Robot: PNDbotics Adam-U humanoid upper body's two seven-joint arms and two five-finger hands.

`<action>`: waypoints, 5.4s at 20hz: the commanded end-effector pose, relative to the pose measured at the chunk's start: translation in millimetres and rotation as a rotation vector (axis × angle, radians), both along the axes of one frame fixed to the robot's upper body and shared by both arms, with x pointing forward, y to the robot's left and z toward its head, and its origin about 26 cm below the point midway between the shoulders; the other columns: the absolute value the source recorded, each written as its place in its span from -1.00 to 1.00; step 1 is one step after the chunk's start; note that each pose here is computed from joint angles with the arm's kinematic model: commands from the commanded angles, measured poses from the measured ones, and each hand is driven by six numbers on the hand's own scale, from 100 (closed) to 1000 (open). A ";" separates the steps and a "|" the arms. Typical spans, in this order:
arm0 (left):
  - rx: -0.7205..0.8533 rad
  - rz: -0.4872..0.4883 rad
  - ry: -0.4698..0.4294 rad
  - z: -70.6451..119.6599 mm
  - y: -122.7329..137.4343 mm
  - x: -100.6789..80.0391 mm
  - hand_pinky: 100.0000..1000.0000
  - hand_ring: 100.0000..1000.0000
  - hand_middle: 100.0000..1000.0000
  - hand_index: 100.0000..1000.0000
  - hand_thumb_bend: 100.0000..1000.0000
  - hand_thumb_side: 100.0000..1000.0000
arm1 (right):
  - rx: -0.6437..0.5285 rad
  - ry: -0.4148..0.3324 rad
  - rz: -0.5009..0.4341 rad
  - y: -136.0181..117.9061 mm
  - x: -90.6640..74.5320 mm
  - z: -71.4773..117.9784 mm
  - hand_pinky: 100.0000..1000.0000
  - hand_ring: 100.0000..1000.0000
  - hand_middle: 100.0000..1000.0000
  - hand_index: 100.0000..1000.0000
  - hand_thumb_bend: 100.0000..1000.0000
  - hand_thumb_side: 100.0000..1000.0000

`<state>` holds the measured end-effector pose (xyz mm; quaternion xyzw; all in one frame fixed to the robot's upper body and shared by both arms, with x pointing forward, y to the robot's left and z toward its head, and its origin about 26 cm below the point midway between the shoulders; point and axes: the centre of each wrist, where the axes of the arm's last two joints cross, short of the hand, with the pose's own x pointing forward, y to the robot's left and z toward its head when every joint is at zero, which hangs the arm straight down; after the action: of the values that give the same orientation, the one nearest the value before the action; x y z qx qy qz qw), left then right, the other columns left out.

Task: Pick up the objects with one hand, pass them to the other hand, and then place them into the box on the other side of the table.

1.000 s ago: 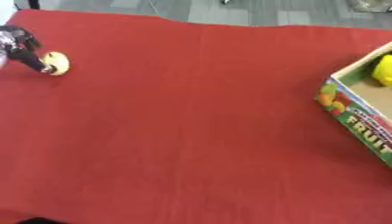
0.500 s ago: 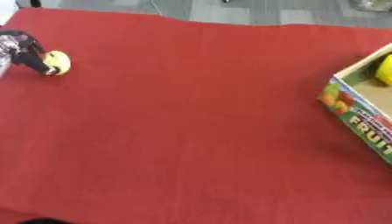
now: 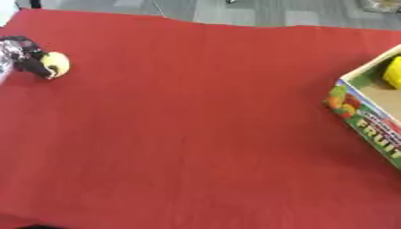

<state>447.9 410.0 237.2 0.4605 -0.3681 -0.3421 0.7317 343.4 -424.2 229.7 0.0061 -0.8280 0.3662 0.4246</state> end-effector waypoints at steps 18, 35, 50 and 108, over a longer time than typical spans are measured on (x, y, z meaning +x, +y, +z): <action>0.072 -0.273 -0.340 55.3 -42.4 -34.8 0.29 0.13 -0.03 -0.15 -1.00 -0.86 | -0.014 -0.076 0.118 23.2 -4.1 39.4 1.00 1.00 1.00 1.00 -1.00 -0.27; -0.028 -0.713 -0.603 46.6 -145.6 -85.6 0.30 0.09 -0.08 -0.14 -1.00 -0.75 | -0.094 -0.161 0.344 92.8 8.9 66.6 0.98 1.00 1.00 1.00 -1.00 -0.30; -0.205 -0.826 -0.747 18.9 -198.8 -115.1 0.30 0.04 -0.14 -0.13 -1.00 -0.37 | -0.255 -0.197 0.433 125.0 18.9 59.7 1.00 1.00 1.00 1.00 -1.00 -0.56; -0.237 -1.271 -1.117 -4.5 -294.4 -141.0 0.30 0.03 -0.14 -0.14 -1.00 -0.51 | -0.597 -0.170 0.536 186.3 57.2 38.5 0.98 1.00 1.00 1.00 -1.00 -0.78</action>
<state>311.4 118.8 222.6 0.1892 -0.8894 -0.3757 0.1787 401.0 -236.9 257.2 0.0764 -0.6959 0.6652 0.2594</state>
